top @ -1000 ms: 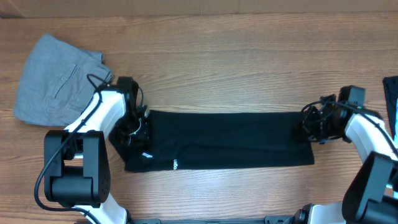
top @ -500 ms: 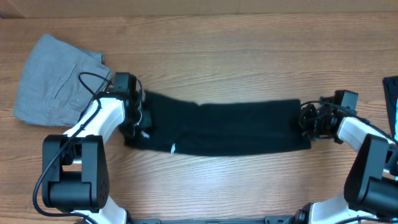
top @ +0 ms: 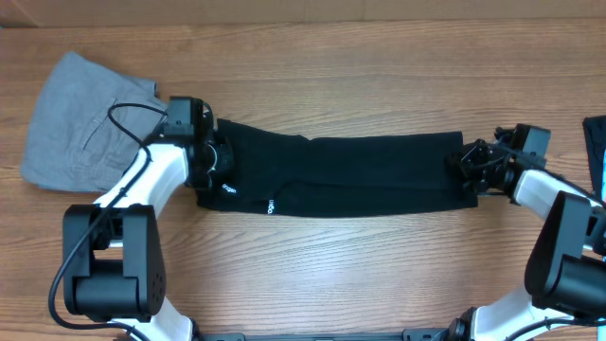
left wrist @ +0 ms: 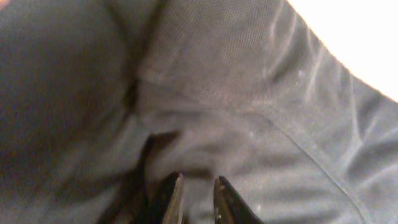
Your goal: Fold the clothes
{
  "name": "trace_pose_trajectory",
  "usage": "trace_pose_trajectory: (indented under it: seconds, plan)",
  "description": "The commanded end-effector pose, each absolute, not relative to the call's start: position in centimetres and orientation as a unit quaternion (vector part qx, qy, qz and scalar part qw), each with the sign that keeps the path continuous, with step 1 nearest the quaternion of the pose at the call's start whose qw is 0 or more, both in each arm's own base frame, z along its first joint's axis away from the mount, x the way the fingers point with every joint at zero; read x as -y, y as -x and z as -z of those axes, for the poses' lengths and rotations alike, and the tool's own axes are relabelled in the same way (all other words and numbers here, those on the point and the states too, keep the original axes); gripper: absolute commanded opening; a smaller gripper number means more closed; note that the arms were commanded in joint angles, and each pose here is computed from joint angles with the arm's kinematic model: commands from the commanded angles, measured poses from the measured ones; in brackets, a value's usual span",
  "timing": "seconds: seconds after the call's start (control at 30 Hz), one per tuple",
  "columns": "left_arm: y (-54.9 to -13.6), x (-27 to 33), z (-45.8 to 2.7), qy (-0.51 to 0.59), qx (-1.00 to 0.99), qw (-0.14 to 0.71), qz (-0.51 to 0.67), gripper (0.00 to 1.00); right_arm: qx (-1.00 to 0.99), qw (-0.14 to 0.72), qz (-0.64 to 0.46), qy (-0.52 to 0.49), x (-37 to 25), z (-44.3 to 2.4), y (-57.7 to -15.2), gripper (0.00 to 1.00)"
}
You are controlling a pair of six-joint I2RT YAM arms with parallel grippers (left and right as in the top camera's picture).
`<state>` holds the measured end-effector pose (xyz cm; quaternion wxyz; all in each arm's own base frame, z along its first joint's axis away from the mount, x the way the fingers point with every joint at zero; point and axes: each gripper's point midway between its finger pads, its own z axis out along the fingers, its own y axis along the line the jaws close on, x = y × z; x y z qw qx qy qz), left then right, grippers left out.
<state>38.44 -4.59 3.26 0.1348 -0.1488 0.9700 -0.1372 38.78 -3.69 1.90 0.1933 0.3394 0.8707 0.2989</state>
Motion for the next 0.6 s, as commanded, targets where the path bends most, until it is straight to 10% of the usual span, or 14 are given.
trace_pose_trajectory:
  seconds: [0.0,0.23,0.57]
  plan:
    - [-40.7,2.6,-6.3,0.149,-0.967,0.154,0.139,0.28,-0.876,0.249,-0.324,-0.256,4.5,-7.5,-40.5,0.22]
    - [-41.4,-0.8,-12.7,0.137,-0.969,0.153,0.135,0.37,-0.878,0.256,-0.309,-0.261,8.4,-13.8,-38.7,0.37]
    - [-40.3,1.2,-18.6,0.065,-0.970,0.144,0.185,0.47,-0.916,0.200,-0.209,-0.279,13.2,-7.7,-36.3,0.50]
